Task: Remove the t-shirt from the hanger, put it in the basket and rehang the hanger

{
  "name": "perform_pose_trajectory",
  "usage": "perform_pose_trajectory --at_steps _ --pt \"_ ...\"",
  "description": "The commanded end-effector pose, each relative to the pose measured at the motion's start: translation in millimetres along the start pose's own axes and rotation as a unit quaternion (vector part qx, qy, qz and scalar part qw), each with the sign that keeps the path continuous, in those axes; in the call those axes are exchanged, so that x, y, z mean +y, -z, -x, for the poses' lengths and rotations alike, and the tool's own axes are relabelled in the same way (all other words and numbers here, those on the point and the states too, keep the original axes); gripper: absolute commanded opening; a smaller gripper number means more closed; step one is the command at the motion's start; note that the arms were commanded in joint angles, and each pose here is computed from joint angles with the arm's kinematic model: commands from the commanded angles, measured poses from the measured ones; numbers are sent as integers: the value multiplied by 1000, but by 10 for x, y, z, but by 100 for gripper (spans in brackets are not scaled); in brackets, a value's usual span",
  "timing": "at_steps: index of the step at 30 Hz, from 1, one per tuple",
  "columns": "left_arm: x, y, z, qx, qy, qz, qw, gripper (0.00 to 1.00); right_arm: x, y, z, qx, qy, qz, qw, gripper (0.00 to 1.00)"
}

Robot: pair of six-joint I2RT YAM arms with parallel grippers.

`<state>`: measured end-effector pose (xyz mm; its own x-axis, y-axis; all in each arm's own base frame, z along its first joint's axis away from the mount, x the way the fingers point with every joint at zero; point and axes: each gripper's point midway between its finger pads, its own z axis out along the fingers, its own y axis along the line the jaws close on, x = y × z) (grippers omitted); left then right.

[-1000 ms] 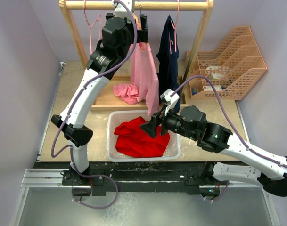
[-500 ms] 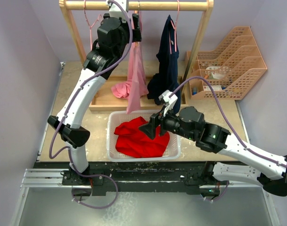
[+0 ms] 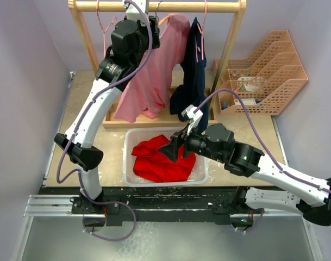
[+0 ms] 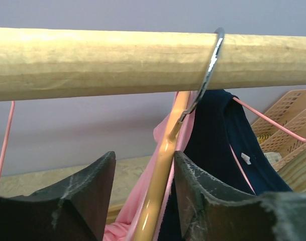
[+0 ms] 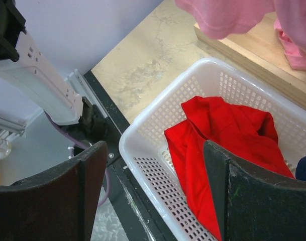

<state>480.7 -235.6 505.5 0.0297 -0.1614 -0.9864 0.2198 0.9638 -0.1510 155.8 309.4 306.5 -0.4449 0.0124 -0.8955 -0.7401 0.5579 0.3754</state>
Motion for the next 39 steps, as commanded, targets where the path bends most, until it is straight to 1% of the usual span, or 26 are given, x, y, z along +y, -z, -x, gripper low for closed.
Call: perform_pose_trajectory --at_steps 1,8,11,12,13,23,26,27,31,33,35,36,39 --pt "-55 47 336 -48 23 -22 998 51 96 8 118 -25 -7 19 999 79" --pt "-128 28 336 -51 22 -41 998 51 129 45 186 -38 -9 25 999 79" --pt "-140 10 281 -44 20 -44 998 49 128 65 206 -42 -10 25 999 79" --pt "-140 5 268 -43 19 -43 998 48 76 38 87 -30 -9 19 999 79" --pt "-139 -2 247 -40 19 -43 998 48 73 37 73 -28 -9 18 999 79" --pt "-169 -80 51 -19 18 -46 999 48 65 80 97 -36 -9 17 999 79" --pt "-180 -102 11 -15 19 -48 999 46 65 77 95 -36 -8 18 999 79" --pt "-182 -102 13 -15 20 -48 999 44 65 74 93 -35 -8 18 999 79" --pt "-185 -106 20 -17 20 -49 998 27 62 72 83 -35 -8 17 999 79" --pt "-185 -103 38 -20 19 -49 998 17 62 69 81 -34 -8 18 999 79" --pt "-193 -88 96 -30 21 -53 998 2 60 60 65 -32 -8 17 999 79" --pt "-195 -75 129 -35 21 -54 998 0 63 59 65 -32 -8 18 999 79" --pt "-210 -34 247 -53 18 -62 996 0 63 48 65 -31 -9 18 999 78"
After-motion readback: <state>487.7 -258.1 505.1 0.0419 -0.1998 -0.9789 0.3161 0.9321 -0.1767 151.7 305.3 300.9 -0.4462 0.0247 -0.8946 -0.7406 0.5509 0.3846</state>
